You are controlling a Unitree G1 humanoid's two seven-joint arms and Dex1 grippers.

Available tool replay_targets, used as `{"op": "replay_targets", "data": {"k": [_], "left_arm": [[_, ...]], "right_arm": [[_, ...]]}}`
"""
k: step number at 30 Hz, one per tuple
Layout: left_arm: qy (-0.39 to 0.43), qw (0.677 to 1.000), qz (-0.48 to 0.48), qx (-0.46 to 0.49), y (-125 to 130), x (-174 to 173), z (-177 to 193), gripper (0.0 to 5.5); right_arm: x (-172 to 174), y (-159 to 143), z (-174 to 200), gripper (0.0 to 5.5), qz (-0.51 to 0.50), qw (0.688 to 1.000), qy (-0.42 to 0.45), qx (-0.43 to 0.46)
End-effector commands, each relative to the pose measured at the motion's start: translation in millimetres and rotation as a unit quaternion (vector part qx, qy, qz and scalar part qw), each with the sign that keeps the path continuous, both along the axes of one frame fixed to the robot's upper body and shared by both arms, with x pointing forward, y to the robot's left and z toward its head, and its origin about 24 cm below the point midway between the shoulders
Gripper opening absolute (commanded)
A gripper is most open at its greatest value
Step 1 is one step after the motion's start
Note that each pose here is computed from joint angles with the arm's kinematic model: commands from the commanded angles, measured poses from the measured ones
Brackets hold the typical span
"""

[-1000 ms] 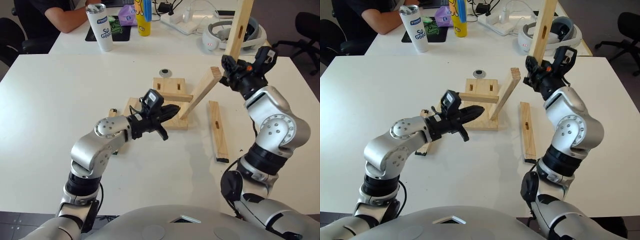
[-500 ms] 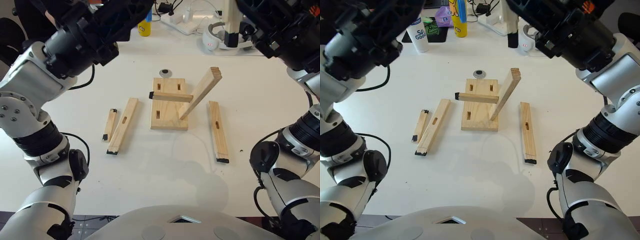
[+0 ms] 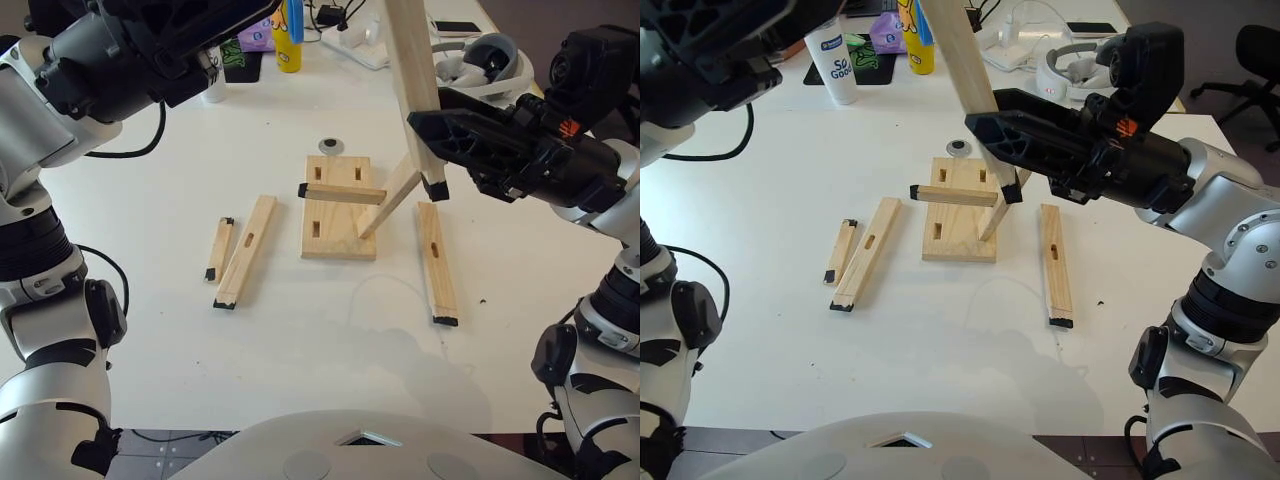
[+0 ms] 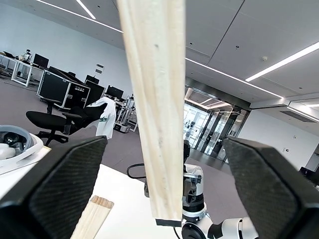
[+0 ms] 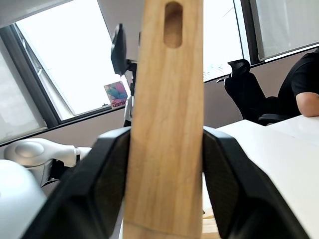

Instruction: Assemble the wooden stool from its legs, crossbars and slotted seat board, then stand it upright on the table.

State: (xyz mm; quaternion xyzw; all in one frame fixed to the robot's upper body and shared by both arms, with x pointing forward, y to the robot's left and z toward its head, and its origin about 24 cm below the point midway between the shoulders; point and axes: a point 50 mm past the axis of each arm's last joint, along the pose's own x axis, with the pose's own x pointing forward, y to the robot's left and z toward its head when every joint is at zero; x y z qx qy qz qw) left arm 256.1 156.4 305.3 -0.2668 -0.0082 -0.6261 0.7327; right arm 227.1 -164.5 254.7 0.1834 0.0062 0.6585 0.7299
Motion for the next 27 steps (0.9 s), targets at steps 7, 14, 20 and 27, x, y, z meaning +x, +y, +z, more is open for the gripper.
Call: {"op": "replay_targets", "data": {"k": [7,14,20,27], "left_arm": [[-0.015,0.999,-0.046,0.006,-7,-10,7,4.27],[-0.007,0.998,-0.052,0.043,-3,-10,1,4.27],[-0.005,0.996,-0.058,0.071,-3,-10,-4,4.03],[-0.014,0.993,-0.080,0.091,-6,-12,-3,3.10]], "right_arm": [[-4,7,-18,2.10,0.051,0.997,0.005,-0.055],[-4,5,-21,2.10,0.068,0.994,0.003,-0.082],[0,0,-20,2.10,0.070,0.993,-0.004,-0.097],[0,-4,-21,2.10,0.080,0.991,-0.008,-0.112]]}}
